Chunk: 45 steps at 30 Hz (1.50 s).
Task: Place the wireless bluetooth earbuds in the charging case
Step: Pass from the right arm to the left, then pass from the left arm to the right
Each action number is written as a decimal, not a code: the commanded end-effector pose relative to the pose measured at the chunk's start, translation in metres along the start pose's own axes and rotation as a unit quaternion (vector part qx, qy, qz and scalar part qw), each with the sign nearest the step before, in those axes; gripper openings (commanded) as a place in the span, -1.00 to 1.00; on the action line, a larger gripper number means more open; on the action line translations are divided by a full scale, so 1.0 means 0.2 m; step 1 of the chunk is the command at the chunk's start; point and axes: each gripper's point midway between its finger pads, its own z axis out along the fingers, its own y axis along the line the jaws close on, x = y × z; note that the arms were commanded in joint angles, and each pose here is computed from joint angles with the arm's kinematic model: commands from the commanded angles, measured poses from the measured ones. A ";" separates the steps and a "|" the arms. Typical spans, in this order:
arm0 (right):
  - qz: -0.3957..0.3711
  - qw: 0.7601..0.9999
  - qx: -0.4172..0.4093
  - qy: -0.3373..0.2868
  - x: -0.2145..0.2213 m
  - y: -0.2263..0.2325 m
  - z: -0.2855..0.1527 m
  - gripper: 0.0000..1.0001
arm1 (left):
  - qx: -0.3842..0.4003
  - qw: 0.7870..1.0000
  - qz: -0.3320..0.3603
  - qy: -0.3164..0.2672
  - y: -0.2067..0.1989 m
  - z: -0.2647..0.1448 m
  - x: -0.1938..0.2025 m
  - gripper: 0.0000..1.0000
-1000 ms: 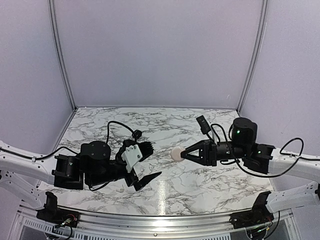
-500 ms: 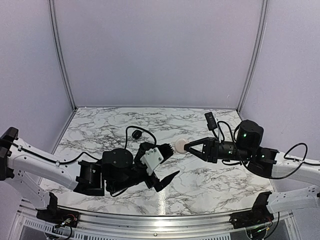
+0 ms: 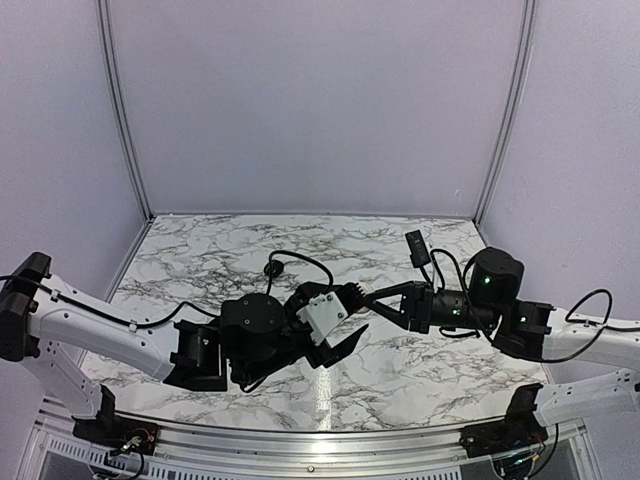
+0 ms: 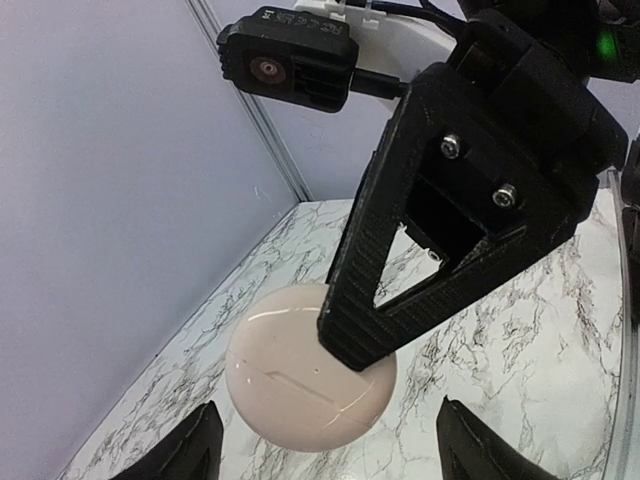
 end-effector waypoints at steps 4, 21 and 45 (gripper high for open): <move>-0.001 1.000 -0.011 -0.011 -0.01 0.03 0.02 -0.71 | -0.004 1.000 0.008 -0.025 0.00 0.03 -0.09 0.42; 0.006 1.000 -0.019 0.004 0.04 0.04 0.03 -0.69 | -0.005 0.999 0.040 -0.021 0.00 0.04 -0.08 -0.05; 0.019 0.973 -0.085 0.213 0.32 0.17 -0.02 0.14 | 0.287 0.934 0.212 0.023 -0.33 -0.34 0.17 -0.55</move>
